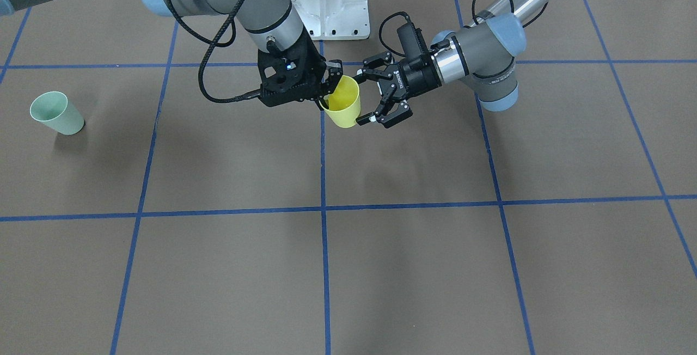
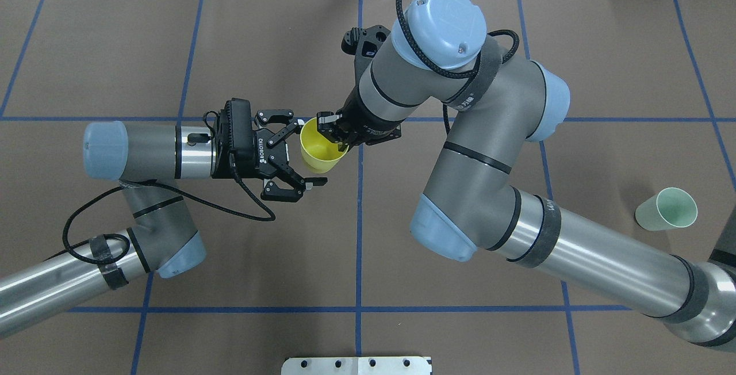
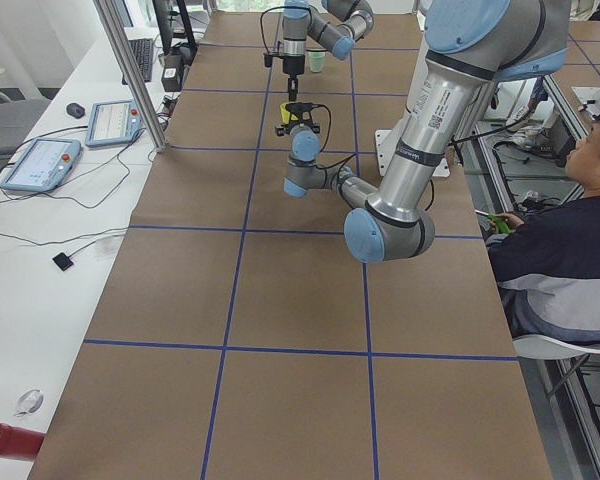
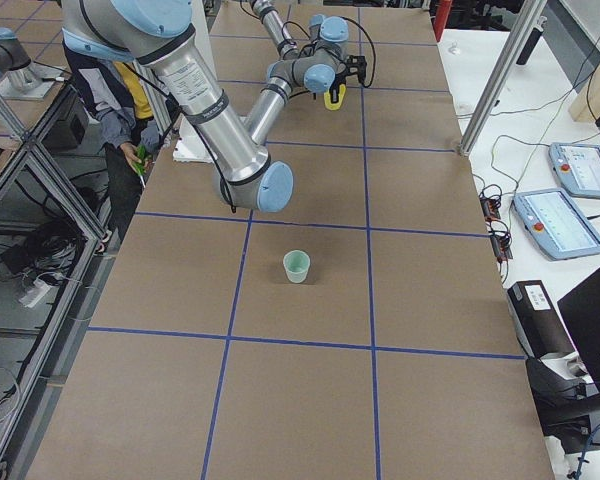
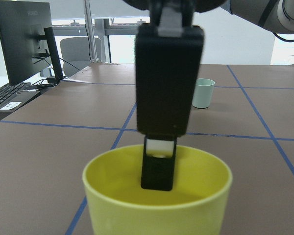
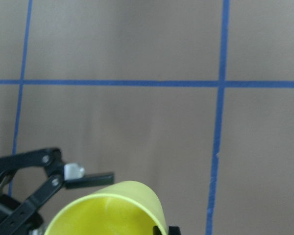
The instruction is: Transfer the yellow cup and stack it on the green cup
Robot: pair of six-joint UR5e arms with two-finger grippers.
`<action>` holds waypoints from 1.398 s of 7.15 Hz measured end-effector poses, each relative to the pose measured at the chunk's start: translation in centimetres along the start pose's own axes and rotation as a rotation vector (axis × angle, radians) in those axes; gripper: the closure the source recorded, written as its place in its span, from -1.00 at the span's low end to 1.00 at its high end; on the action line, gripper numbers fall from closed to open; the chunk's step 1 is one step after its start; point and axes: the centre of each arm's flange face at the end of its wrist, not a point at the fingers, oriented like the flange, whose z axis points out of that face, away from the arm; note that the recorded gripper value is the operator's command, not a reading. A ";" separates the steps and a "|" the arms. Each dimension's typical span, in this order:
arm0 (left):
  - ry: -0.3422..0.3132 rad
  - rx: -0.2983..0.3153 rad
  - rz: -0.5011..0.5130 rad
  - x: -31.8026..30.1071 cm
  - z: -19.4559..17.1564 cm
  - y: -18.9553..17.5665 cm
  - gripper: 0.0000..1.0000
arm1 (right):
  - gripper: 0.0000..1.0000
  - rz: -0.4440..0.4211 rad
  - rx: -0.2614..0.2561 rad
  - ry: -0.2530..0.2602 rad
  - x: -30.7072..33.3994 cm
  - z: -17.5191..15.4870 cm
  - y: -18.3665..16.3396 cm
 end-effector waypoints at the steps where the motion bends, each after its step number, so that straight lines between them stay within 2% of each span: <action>1: -0.014 -0.001 -0.002 -0.2 0.0 0.1 -0.99 | 1.00 0.030 0.031 0.022 2.6 -1.0 -1.9; 3: -0.079 0.000 -0.011 -0.9 0.1 0.1 -0.97 | 1.00 0.086 0.097 0.077 8.8 -3.7 -6.4; 5: -0.172 -0.032 -0.024 -2.4 -0.3 0.7 -0.97 | 1.00 0.059 0.126 0.134 15.3 -6.3 -9.7; 7: -0.296 -0.106 -0.043 -4.2 -1.6 2.9 -0.98 | 1.00 0.007 0.119 0.178 22.1 -8.9 -12.0; 10: -0.442 -0.281 -0.081 -8.8 -5.7 4.8 -0.98 | 1.00 -0.070 0.111 0.214 29.7 -13.1 -13.9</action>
